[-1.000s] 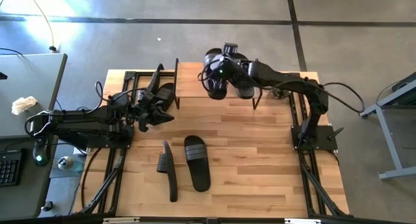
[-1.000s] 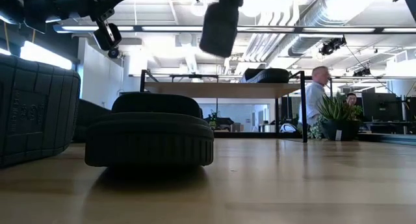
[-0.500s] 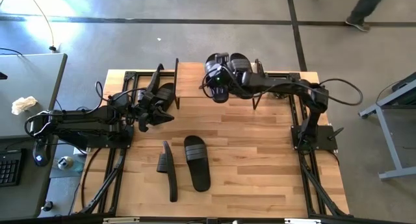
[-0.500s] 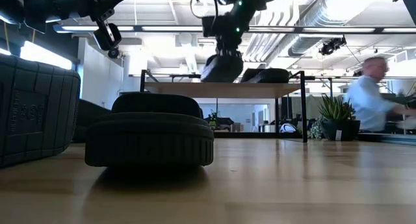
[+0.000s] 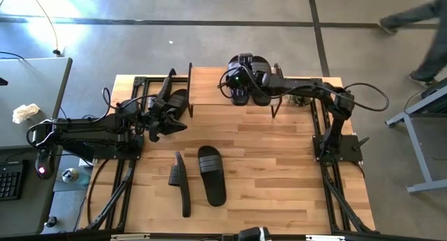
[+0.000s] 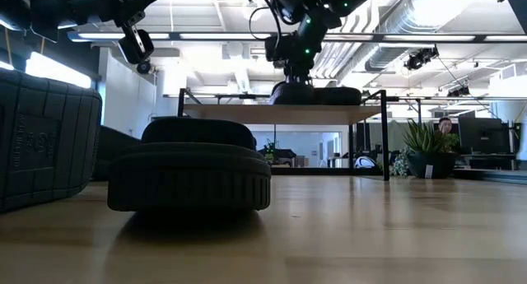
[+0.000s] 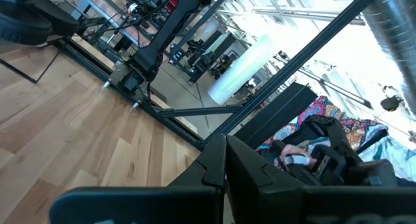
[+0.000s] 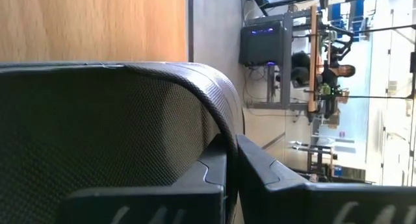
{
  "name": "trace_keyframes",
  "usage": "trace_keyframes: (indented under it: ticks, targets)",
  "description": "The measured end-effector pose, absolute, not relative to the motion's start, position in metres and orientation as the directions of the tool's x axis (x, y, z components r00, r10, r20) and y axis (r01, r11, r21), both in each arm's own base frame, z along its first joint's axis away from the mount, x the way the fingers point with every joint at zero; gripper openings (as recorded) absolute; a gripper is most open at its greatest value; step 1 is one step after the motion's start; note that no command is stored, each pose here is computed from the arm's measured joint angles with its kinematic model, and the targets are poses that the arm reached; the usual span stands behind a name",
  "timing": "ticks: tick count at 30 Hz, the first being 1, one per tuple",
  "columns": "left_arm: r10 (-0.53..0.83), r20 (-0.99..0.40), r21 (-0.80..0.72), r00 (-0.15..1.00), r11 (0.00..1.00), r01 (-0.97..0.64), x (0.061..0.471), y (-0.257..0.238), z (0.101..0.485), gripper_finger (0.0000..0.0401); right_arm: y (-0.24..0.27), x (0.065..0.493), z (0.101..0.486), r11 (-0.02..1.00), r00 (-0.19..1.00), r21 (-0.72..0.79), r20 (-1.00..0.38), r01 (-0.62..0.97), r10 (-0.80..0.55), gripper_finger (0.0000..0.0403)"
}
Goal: Pick and place slides into the shelf
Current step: Put the black slipper on the shelf
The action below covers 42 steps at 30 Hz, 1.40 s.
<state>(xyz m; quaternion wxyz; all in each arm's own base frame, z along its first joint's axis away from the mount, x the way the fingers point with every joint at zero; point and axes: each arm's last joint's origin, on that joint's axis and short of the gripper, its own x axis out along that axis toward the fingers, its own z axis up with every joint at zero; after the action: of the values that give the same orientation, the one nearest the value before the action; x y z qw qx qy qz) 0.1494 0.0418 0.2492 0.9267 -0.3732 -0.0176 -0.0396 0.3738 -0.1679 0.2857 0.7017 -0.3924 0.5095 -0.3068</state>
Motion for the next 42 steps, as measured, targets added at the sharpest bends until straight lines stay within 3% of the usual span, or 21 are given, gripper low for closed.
trace_keyframes:
  ticks: [11, 20, 42]
  targets:
    - [-0.060, 0.062, -0.690, 0.996, 0.718, 0.087, 0.1495, 0.0418, 0.2492, 0.0001, -0.1690, 0.3714, 0.2835, 0.523, 0.280, -0.852, -0.495, 0.032, -0.823, 0.0001]
    - [-0.060, 0.062, -0.690, 0.996, 0.718, 0.087, 0.1494, 0.0418, 0.2492, 0.0001, -0.1675, 0.3711, 0.2815, 0.569, 0.310, -0.822, -0.532, 0.038, -0.788, 0.0023]
    - [-0.060, 0.062, -0.690, 0.996, 0.718, 0.087, 0.1494, 0.0418, 0.2492, 0.0001, -0.1648, 0.3696, 0.2824, 0.626, 0.350, -0.778, -0.571, 0.058, -0.742, 0.0134]
